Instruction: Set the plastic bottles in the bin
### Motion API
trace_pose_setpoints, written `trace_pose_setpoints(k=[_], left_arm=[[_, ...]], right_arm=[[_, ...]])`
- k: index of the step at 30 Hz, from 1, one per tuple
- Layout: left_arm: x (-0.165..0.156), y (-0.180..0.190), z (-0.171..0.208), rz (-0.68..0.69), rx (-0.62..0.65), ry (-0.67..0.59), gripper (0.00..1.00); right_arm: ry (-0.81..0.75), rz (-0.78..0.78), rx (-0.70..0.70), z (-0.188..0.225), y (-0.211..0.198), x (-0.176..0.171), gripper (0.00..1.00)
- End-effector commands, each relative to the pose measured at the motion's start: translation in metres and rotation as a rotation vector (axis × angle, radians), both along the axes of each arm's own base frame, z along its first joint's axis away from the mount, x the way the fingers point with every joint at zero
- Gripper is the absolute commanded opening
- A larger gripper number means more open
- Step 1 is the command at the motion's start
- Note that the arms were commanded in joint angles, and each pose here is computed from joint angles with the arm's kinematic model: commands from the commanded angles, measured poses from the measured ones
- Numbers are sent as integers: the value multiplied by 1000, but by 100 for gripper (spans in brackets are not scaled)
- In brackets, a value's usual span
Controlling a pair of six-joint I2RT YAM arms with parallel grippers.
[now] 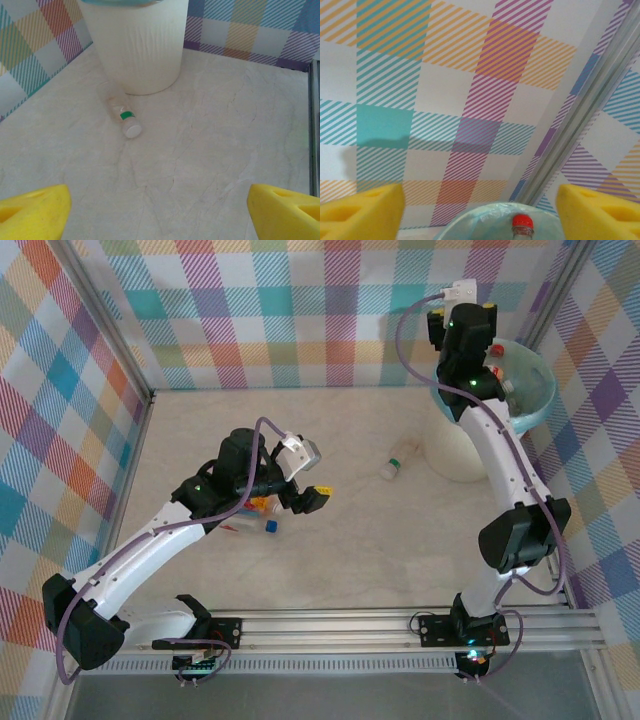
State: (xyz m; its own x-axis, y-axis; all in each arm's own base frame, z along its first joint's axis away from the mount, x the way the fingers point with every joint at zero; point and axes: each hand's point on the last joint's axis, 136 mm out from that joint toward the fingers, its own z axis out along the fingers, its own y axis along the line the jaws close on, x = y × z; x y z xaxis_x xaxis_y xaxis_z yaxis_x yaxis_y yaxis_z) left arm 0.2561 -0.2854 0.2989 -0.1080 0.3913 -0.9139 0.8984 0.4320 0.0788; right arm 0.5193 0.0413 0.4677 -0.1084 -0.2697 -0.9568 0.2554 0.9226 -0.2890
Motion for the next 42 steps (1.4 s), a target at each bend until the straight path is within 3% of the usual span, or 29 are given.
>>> trace_pose_setpoints(k=[1,7,14,20,25,34,42], left_arm=[[3,0,-4,21,-3,11,91],[10,5,-7,72,-7,25,90],[29,33,-8,257,-5,106,90],[43,67,-21,472,-7,230,91],[54,124,-29,797,-14,365,94],[15,220,-44,1162,-187,510,96],[-23,252,-68,1275,-252,566,95]], right_arm=[[61,37,16,-8,19,-1,71],[211,78,73,-55,60,-13,64],[338,286,237,-92,125,-28,70],[497,357,331,-142,161,-50,72],[686,603,342,-191,244,-83,76],[882,1005,322,-256,374,-143,75],[1005,1090,246,-313,435,-170,83]])
